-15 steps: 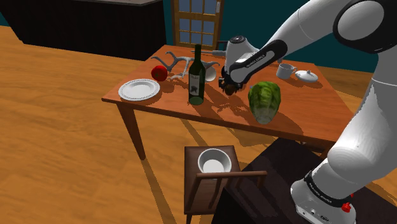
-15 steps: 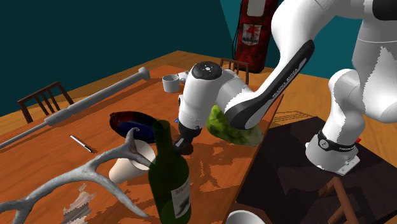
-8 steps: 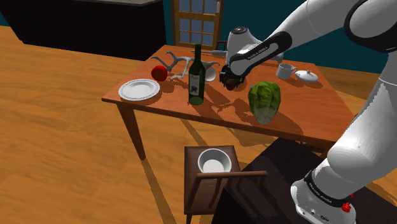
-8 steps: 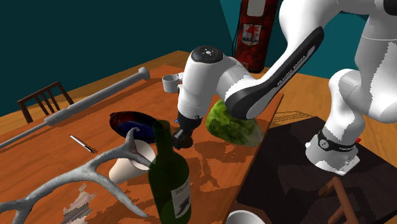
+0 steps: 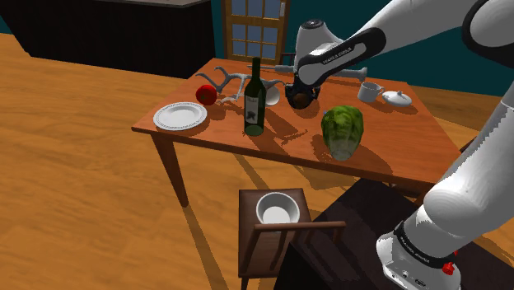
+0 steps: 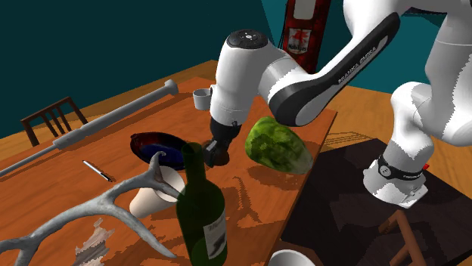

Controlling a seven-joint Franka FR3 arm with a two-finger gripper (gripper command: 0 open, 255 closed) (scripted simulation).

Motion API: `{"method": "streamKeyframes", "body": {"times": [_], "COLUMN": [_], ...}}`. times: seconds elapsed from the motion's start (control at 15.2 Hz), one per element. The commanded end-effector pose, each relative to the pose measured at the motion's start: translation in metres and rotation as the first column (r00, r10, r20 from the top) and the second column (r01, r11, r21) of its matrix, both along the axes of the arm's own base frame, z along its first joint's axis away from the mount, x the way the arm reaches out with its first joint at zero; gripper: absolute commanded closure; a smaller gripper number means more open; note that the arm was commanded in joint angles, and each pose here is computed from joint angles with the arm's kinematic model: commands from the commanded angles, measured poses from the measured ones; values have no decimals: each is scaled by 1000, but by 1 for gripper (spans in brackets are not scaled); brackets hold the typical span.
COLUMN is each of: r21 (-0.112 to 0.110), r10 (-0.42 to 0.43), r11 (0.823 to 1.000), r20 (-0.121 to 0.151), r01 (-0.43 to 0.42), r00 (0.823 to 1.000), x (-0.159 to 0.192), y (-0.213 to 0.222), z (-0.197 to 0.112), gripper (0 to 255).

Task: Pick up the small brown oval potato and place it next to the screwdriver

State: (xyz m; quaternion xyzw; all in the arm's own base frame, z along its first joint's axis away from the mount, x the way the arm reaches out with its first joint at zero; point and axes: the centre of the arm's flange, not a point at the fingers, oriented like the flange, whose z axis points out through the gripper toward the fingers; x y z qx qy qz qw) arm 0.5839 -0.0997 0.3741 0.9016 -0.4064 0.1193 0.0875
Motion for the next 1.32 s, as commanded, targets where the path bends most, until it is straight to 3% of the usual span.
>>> {"method": "streamKeyframes", "body": {"times": [0.0,0.86,1.25], "r21": [0,0,0], "r10": [0,0,0], "r11": [1000,1000,1000], "r20": [0,0,0], "r01": [0,0,0], "r00": [1000,1000,1000], "x": [0,0,8], "y": [0,0,-79], "z": [10,77,77], "gripper": [255,255,255]}}
